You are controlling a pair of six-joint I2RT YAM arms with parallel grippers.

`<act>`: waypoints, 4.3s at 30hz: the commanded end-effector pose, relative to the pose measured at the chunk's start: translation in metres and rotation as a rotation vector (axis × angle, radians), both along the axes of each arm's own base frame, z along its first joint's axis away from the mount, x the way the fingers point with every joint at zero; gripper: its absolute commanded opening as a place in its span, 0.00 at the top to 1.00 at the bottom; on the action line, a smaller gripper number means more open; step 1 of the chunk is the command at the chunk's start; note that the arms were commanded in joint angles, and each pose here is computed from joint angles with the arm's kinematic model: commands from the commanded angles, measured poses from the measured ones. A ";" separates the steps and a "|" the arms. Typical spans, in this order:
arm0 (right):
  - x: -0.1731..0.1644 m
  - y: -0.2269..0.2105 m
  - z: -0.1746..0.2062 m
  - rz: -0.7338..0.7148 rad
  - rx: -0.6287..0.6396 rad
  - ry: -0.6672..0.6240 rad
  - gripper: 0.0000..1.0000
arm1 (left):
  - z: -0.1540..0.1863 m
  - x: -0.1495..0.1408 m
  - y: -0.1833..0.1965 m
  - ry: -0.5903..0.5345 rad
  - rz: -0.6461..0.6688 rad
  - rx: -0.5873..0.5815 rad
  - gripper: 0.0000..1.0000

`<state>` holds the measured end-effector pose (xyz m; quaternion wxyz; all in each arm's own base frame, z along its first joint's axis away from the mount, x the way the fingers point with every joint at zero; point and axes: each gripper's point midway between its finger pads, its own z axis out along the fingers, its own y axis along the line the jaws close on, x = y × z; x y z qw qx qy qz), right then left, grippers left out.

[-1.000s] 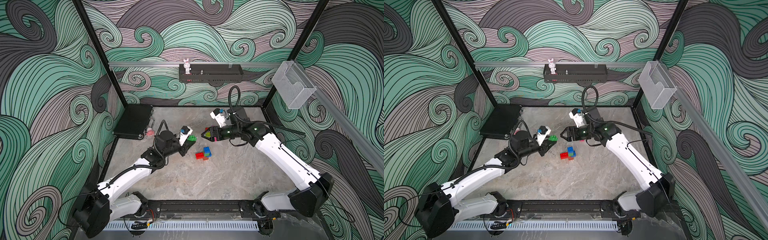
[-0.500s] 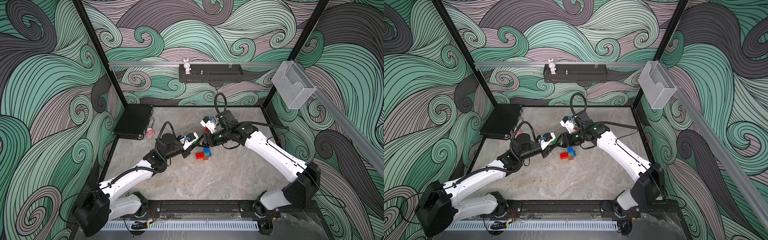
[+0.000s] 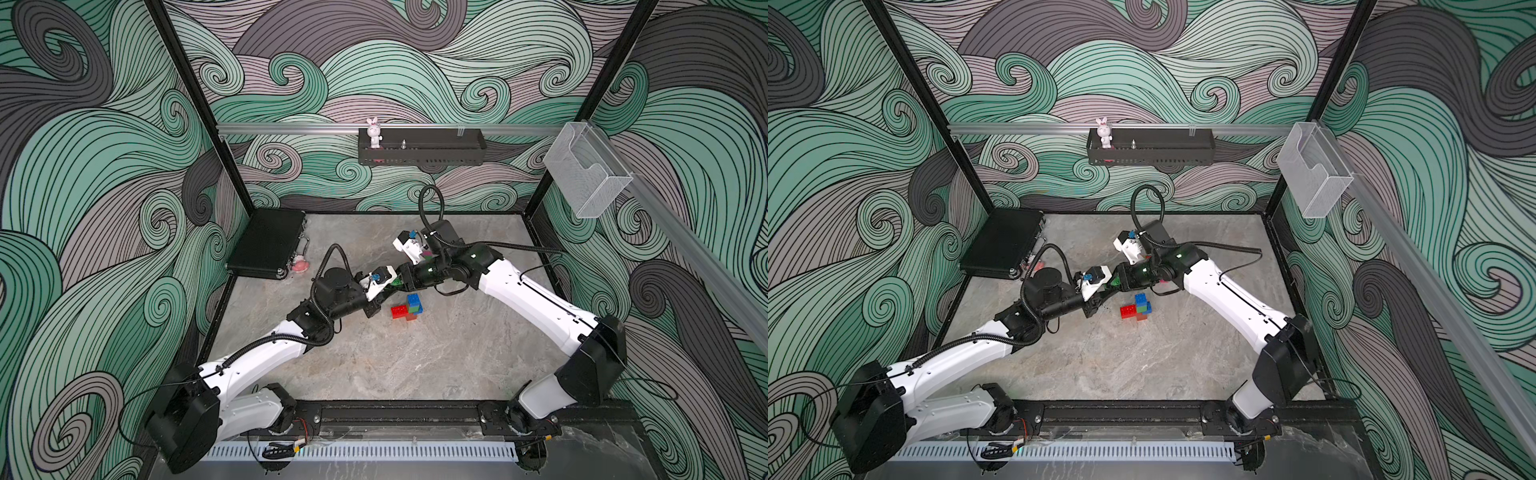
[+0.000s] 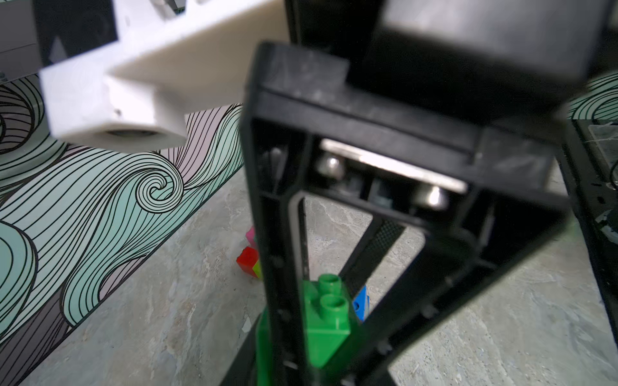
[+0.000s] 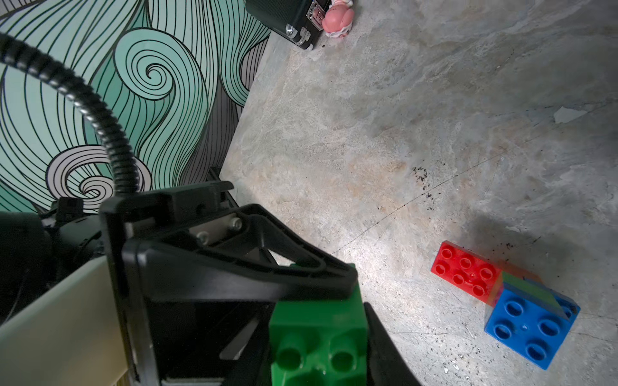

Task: Assemble the number 4 with lego
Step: Pick up the lego brick from the center of the board, then place the lego brick at the center of the board, then adjust the lego brick at the center of the board.

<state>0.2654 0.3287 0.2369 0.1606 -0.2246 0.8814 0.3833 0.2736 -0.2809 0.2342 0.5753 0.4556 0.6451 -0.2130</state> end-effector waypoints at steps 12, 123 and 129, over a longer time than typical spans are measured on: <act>0.027 0.039 -0.138 0.109 -0.521 -0.127 0.75 | -0.008 0.001 0.255 0.308 1.358 -0.497 0.01; 0.021 -0.083 -0.091 -0.304 -0.191 -0.441 0.05 | -0.165 0.042 0.054 0.600 0.503 0.305 1.00; 0.023 -0.090 -0.092 -0.326 -0.225 -0.457 0.06 | -0.192 0.028 0.065 0.697 0.523 0.405 1.00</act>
